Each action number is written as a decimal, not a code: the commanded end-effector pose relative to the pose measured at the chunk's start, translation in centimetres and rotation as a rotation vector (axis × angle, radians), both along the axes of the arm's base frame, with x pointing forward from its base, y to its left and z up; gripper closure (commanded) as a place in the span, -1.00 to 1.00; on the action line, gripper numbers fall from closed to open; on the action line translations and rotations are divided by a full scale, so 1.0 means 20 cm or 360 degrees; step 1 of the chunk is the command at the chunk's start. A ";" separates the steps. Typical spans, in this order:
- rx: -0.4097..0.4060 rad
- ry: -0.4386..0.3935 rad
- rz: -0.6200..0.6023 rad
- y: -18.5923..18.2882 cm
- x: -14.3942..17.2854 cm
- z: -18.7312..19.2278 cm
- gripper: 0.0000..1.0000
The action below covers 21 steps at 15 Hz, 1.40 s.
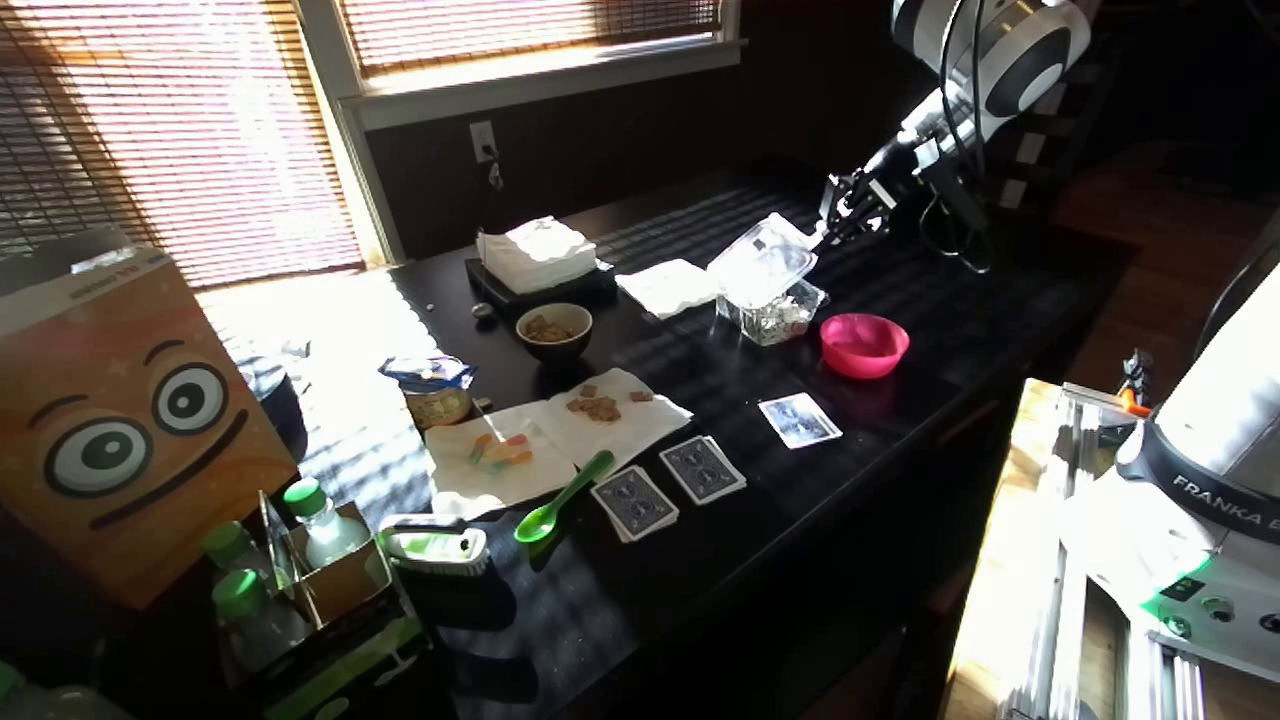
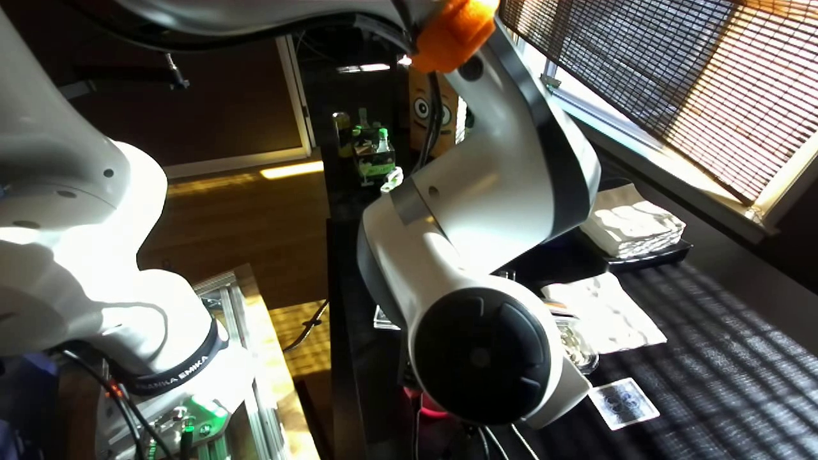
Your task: Put the transparent lid on the transparent bowl
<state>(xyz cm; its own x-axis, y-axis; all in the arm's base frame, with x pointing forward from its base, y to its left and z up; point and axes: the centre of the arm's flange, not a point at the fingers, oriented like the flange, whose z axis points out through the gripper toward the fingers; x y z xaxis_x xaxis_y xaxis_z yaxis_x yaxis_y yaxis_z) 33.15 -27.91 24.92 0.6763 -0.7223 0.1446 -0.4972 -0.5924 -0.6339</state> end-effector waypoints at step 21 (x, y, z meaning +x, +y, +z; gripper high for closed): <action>-0.0135 0.0015 0.0383 -0.17 0.11 -0.03 0.99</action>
<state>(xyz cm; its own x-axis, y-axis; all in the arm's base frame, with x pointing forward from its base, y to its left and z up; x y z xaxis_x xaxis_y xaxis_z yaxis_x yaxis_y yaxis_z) 34.30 -30.47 24.66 0.8095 -0.5529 0.1975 -0.3568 -0.7304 -0.5824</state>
